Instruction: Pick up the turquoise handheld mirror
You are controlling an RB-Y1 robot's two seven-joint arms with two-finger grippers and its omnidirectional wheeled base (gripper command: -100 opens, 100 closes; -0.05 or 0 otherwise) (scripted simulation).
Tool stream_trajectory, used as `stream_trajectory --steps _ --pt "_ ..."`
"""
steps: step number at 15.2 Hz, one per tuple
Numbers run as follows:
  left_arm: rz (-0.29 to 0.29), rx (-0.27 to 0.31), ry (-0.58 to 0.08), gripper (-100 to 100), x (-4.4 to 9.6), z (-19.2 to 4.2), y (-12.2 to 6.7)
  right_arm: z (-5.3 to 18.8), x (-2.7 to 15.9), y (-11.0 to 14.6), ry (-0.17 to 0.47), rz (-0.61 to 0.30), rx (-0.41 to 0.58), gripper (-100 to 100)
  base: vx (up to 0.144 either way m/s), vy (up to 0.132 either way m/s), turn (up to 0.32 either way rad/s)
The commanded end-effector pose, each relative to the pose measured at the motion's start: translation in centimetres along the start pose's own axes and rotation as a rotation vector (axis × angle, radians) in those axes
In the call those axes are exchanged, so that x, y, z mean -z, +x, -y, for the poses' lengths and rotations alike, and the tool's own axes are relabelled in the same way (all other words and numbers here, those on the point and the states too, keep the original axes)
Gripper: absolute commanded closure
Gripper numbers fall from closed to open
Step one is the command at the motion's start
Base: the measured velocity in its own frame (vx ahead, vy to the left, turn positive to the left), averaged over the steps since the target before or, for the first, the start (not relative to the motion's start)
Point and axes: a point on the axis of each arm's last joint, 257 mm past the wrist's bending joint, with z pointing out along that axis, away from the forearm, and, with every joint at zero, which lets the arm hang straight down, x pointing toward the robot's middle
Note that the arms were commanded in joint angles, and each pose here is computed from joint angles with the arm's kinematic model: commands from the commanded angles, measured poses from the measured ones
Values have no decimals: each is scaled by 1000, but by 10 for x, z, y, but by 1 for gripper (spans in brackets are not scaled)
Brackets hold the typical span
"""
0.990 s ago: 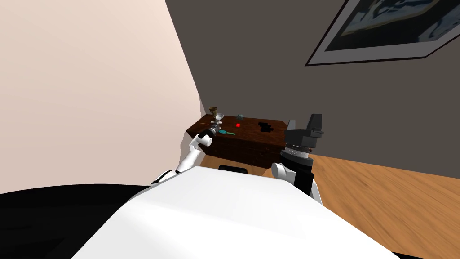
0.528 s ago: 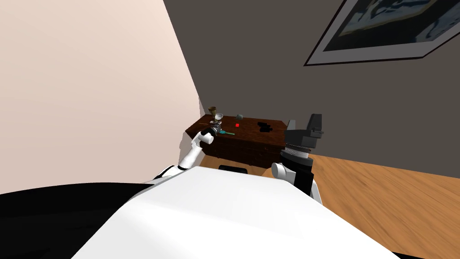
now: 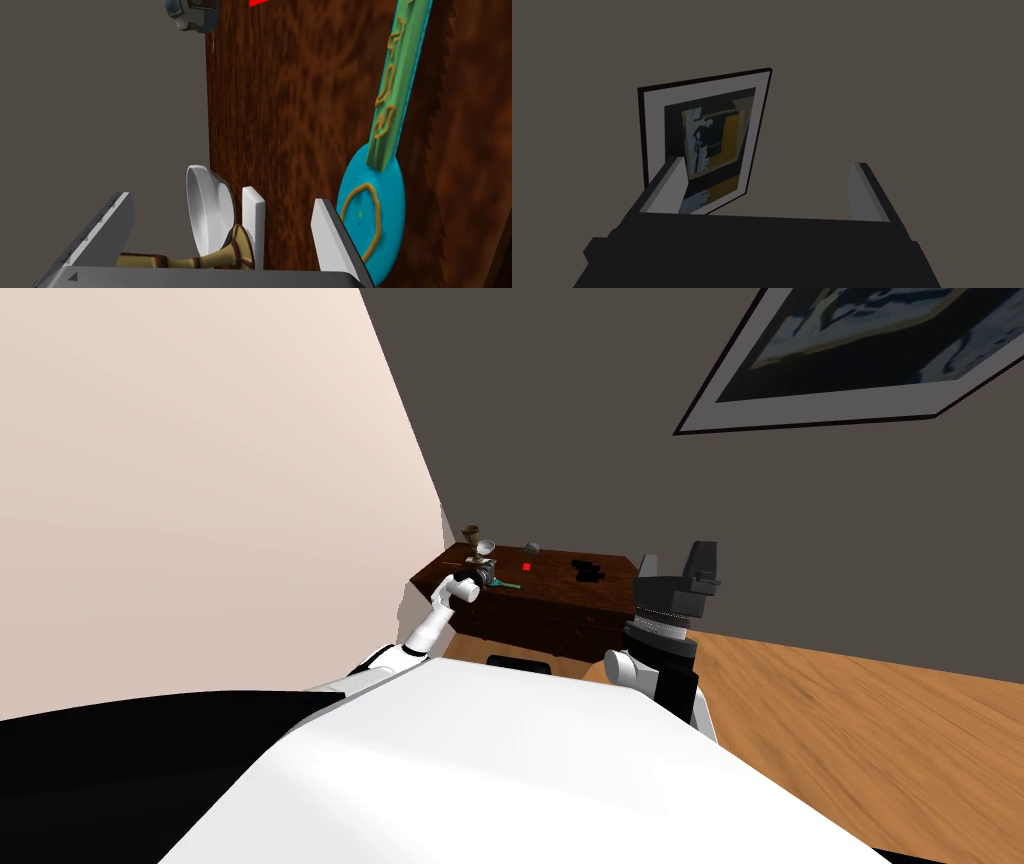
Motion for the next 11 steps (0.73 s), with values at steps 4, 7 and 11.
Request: stream_trajectory --steps 4,7,11 --pt "1 -7 -92 -100 -7 -14 3 0 0 0 0 0 0 0 12 -17 -5" --pt "-1 -14 -156 -100 -12 -20 7 0 0 0 0 0 0 0 15 -20 -7" --pt "1 -23 -228 -100 -15 -29 9 0 0 0 0 0 0 0 13 -16 -5"
